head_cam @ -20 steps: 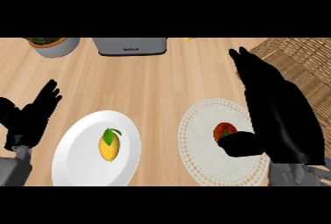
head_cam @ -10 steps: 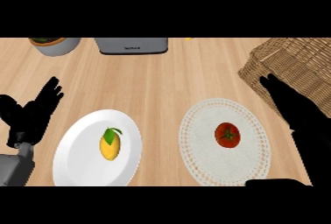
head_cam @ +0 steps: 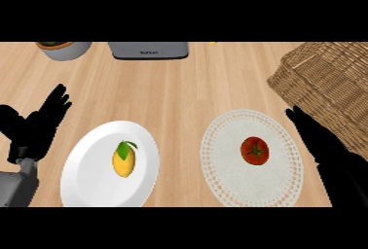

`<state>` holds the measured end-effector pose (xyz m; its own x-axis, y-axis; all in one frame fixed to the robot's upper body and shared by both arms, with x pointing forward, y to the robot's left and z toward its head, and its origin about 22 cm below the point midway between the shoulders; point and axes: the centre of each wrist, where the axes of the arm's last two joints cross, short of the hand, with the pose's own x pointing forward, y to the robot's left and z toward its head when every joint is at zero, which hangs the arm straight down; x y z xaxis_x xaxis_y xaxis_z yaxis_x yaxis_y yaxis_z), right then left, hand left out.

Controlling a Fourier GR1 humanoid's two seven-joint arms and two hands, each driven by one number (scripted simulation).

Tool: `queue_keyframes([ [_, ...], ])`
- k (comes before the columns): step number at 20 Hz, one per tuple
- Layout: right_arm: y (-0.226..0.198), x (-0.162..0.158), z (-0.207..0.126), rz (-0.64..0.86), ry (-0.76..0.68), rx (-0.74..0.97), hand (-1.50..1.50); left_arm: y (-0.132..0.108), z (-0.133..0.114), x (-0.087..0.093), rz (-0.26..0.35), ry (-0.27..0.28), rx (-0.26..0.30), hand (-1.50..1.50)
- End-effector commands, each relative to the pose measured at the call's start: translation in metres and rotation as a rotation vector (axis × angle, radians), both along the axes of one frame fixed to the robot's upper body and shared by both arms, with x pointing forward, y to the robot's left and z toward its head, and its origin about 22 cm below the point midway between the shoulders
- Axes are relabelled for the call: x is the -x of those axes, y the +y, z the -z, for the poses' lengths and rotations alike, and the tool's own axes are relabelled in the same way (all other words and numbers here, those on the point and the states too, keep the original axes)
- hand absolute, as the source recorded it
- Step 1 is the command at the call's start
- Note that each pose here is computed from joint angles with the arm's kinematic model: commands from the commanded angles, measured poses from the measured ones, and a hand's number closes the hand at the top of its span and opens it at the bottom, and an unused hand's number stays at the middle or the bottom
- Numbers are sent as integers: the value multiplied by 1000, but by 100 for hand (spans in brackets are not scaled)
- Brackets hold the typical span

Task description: Pick the tomato from the placemat and place it in the basket

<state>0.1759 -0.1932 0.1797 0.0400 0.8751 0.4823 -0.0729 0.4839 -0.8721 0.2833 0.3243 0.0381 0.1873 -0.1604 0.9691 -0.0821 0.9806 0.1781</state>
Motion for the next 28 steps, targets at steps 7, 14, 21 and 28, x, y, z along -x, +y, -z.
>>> queue_keyframes([
  [7,10,-14,81,92,-231,-53,-150,-12,-2,1,4,15,6,0],
  [14,-1,-30,123,119,-118,-25,-150,-1,-3,-9,23,-11,-3,0],
  [21,-7,-57,131,120,-27,39,-150,-3,11,-12,24,-5,11,0],
  [28,-40,-49,147,118,-82,7,-150,5,-1,-5,1,-2,-2,0],
])
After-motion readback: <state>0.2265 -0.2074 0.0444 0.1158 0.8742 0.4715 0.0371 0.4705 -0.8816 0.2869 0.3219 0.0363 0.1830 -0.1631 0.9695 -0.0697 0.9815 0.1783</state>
